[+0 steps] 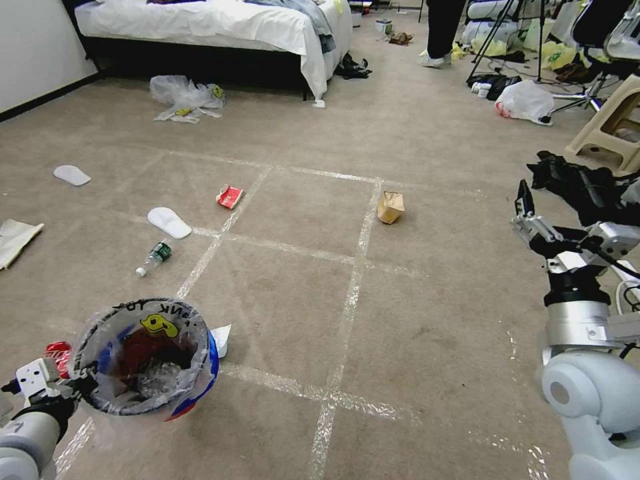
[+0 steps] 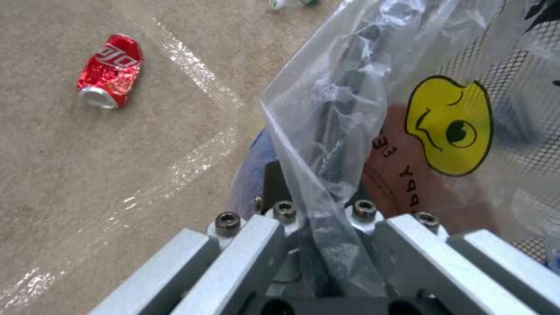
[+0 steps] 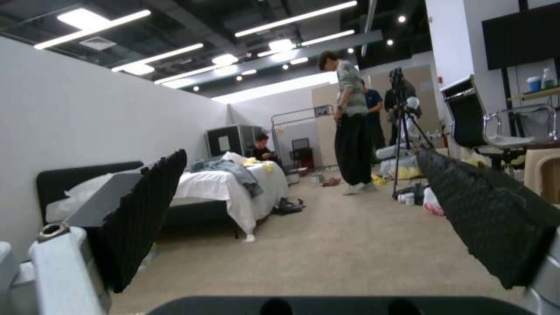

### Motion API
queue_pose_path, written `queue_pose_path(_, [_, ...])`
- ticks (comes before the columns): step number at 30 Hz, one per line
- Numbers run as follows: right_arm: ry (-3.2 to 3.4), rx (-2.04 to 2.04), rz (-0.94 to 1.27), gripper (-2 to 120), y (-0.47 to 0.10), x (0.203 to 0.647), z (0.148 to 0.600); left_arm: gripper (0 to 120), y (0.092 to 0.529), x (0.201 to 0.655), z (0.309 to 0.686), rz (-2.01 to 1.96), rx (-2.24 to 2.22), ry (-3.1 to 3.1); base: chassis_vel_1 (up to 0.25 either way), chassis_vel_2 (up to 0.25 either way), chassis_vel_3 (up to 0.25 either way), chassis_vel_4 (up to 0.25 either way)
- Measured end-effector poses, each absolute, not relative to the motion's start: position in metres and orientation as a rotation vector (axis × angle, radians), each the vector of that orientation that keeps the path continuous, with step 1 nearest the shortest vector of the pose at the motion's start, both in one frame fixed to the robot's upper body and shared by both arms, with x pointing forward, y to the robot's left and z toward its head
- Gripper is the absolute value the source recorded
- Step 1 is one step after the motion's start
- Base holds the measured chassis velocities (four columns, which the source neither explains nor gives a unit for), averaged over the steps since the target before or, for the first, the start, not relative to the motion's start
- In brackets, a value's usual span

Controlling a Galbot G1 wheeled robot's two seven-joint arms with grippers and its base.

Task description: Pick up the trash bin and place the garbage on the floor into it.

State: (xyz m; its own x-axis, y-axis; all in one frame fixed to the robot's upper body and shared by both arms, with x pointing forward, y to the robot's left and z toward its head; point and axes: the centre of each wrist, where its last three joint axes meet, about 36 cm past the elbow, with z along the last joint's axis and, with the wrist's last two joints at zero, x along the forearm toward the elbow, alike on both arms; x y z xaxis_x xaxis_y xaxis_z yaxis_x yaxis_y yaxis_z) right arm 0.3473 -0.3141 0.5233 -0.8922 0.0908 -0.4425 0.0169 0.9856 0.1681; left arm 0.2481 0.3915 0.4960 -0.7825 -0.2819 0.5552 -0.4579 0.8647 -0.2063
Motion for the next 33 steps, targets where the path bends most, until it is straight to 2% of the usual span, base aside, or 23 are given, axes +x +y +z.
queue_pose_path(33, [2.712, 0.035, 0.242, 100, -0.301, 0.365, 0.499, 1, 0.397, 0.238, 0.494, 0.473, 0.602, -2.497, 0.000, 0.000, 0.000, 0.000])
